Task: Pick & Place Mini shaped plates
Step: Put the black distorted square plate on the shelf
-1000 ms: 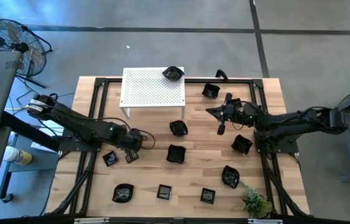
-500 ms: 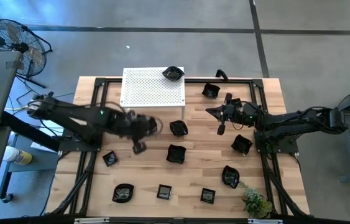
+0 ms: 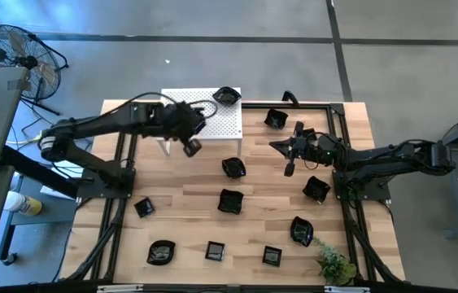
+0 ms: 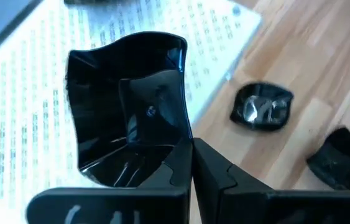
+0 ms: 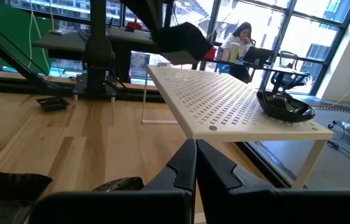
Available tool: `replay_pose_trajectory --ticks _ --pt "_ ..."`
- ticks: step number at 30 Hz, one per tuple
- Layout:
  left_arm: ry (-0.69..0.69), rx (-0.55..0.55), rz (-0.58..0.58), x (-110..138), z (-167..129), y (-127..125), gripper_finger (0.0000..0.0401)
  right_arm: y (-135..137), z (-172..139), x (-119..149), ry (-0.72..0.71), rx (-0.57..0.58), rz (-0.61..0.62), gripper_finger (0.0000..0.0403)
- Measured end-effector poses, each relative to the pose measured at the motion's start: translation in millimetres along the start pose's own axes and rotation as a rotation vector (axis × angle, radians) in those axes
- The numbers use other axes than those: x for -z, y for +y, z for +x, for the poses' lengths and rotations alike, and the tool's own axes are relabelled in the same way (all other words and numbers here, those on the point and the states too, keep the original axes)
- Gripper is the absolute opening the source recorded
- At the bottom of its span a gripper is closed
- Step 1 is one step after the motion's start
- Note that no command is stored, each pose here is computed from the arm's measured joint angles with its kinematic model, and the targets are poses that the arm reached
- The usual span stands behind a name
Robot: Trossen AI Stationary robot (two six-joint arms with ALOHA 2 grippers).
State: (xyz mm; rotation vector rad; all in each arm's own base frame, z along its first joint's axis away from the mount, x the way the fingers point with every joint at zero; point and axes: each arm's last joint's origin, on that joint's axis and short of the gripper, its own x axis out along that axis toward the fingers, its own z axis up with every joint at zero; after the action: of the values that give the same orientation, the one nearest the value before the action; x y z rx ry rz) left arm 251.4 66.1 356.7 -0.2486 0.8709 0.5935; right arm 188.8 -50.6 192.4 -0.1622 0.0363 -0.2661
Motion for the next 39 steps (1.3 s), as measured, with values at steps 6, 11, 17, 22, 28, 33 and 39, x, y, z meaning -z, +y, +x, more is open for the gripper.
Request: replay_pose_trajectory --ticks 6,11,17,22,28,33,39 --pt "0.056 -0.011 0.009 -14.7 30.5 11.1 0.0001 0.0 0.1 0.0 0.001 0.000 0.000 0.0003" --pt "0.056 -0.023 0.040 -26.2 38.2 10.1 0.0001 0.0 0.1 0.2 0.003 0.000 0.000 0.0003" --pt "0.067 -0.053 0.060 -29.5 46.1 8.3 0.0001 0.1 0.1 0.3 0.004 0.000 0.000 0.0003" --pt "0.083 -0.059 0.079 -28.6 49.6 7.8 0.0001 0.1 0.0 0.6 0.007 -0.001 0.000 0.0003" --pt "0.082 -0.059 0.079 -28.6 49.3 7.9 0.0001 0.0 0.0 0.6 0.007 0.000 0.000 0.0003" --pt "0.090 -0.061 0.080 -28.4 51.9 7.3 0.0010 0.1 0.0 0.6 0.007 -0.001 0.000 0.0003" --pt "0.110 -0.064 0.084 -27.7 57.5 6.1 0.0039 0.1 0.0 0.6 0.007 -0.001 0.000 0.0003"
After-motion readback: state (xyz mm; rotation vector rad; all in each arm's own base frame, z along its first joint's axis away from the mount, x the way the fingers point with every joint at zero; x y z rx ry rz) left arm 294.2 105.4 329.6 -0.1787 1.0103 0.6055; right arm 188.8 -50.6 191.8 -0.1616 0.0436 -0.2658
